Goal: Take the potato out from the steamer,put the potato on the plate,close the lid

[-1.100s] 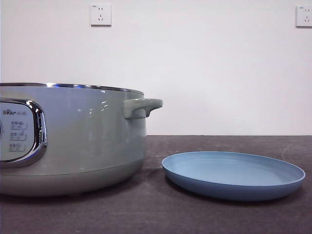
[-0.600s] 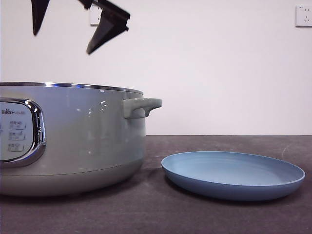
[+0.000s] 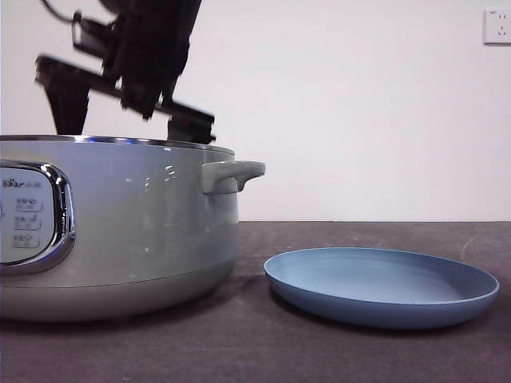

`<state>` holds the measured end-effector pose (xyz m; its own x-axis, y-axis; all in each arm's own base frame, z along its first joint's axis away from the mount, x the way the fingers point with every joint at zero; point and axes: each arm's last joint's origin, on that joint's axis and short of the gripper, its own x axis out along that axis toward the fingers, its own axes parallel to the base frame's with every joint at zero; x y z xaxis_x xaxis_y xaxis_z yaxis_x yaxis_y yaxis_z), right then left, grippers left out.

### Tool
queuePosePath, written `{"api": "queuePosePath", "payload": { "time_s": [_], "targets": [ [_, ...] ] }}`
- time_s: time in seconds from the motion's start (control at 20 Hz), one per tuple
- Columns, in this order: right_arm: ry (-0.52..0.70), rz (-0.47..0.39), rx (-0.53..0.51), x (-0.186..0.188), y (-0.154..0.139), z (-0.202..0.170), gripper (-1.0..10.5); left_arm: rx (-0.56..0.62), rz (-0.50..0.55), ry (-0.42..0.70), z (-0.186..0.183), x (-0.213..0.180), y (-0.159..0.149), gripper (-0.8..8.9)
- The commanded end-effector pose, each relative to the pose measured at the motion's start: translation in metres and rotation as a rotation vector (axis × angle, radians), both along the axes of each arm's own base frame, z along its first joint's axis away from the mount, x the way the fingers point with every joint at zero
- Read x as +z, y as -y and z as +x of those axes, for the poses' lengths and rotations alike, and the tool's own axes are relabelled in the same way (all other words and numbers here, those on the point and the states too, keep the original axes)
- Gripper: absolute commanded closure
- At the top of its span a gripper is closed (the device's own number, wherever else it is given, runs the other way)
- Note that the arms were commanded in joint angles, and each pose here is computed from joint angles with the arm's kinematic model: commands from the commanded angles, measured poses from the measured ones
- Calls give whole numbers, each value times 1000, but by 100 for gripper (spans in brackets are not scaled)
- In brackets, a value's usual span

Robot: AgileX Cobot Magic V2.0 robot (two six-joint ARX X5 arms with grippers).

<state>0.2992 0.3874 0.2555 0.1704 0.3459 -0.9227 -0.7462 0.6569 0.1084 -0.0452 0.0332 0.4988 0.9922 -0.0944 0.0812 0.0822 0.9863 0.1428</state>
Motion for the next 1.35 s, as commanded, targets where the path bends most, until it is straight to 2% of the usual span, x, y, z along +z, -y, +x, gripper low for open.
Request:
{"api": "queuePosePath", "payload": {
  "time_s": [0.05, 0.15, 0.2, 0.35, 0.45, 0.55, 0.7, 0.9, 1.05, 1.2, 1.35],
  "targets": [
    [-44, -44, -11, -24, -6, 3, 444, 1, -31, 51, -6, 5, -3, 822],
    [-43, -45, -10, -26, -7, 3, 457, -1, -30, 49, -6, 5, -3, 822],
    [-35, -40, -5, -26, -9, 1, 552, -9, -29, 47, -5, 4, -3, 822],
    [-31, -48, 21, -25, -10, -2, 968, -41, -30, 45, -4, 4, -5, 822],
    [-18, -56, 51, -19, -8, -4, 958, -58, -30, 43, -3, 4, -7, 822],
    [18, -40, 69, 0, -1, -5, 958, -22, -30, 31, -2, 3, -9, 822],
    [133, 35, 106, 57, 21, -15, 958, -24, -26, 25, -2, 2, -8, 822],
    [320, 196, 105, 156, 78, -41, 958, -26, -30, 17, 3, 4, -5, 822],
    [422, 274, 70, 205, 124, -60, 958, -31, -20, 1, 14, 8, 1, 822],
    [489, 296, 43, 234, 162, -77, 958, -61, -4, -22, 29, 12, 11, 822],
    [560, 280, -45, 256, 201, -95, 958, -100, 12, -47, 47, 15, 23, 822]
  ]
}}
